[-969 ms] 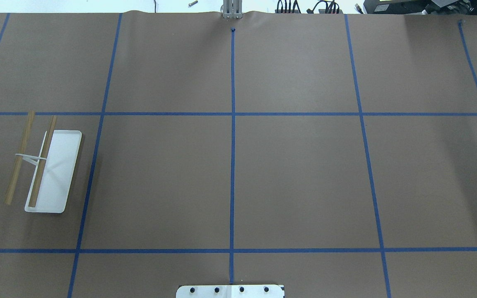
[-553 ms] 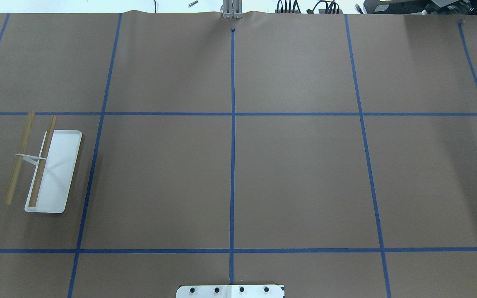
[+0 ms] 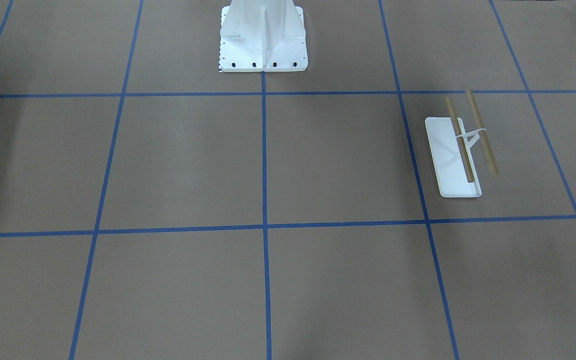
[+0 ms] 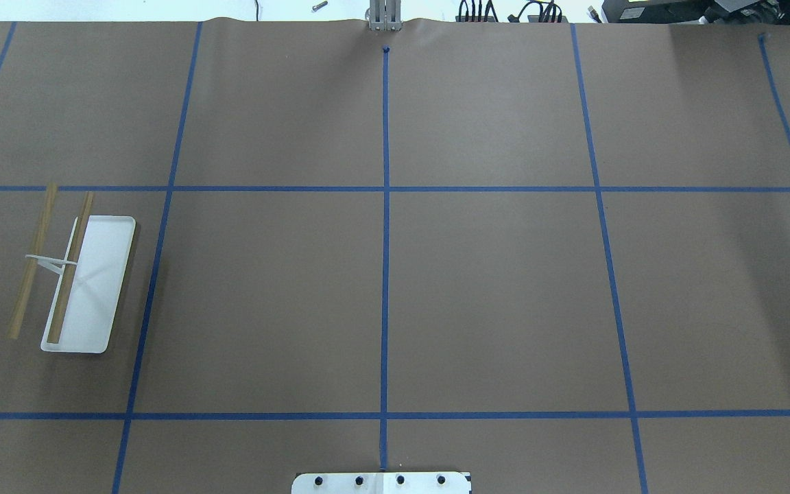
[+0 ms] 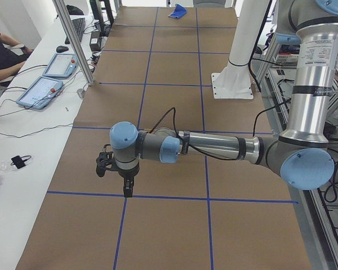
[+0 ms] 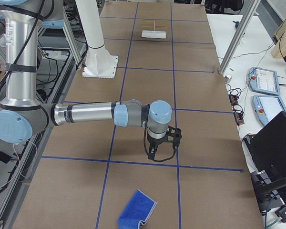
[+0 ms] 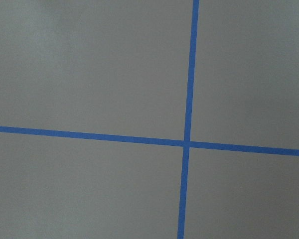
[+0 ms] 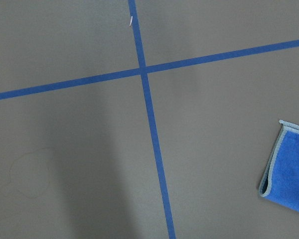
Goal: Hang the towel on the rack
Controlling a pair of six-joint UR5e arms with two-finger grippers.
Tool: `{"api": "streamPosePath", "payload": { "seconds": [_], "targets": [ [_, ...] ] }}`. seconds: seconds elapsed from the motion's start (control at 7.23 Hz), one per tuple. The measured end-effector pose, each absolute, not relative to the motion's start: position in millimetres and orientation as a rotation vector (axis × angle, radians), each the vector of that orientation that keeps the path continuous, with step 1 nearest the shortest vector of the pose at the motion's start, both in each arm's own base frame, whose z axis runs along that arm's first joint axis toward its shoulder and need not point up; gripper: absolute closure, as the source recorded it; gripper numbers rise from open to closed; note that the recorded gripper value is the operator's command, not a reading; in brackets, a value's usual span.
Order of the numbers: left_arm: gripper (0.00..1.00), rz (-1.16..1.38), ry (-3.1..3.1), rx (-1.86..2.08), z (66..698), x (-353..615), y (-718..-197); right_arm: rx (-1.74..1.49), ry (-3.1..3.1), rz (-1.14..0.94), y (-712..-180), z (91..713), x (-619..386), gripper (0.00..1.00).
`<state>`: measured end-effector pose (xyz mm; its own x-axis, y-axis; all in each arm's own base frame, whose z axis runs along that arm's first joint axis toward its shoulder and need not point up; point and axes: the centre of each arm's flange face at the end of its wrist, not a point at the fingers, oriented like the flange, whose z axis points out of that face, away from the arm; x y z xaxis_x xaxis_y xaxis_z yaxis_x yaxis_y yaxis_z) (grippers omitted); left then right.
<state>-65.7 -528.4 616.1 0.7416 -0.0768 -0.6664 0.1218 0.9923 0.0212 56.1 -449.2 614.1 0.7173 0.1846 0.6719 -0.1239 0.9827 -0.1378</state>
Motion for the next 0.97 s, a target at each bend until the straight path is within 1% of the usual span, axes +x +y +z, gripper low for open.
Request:
{"api": "streamPosePath", "payload": {
  "seconds": [0.97],
  "targets": [
    [0.02,-0.11,0.721,0.073,612.4,-66.0,-528.7,-0.084,-0.751,0.174,-450.1,612.6,55.9,0.0]
  ]
}}
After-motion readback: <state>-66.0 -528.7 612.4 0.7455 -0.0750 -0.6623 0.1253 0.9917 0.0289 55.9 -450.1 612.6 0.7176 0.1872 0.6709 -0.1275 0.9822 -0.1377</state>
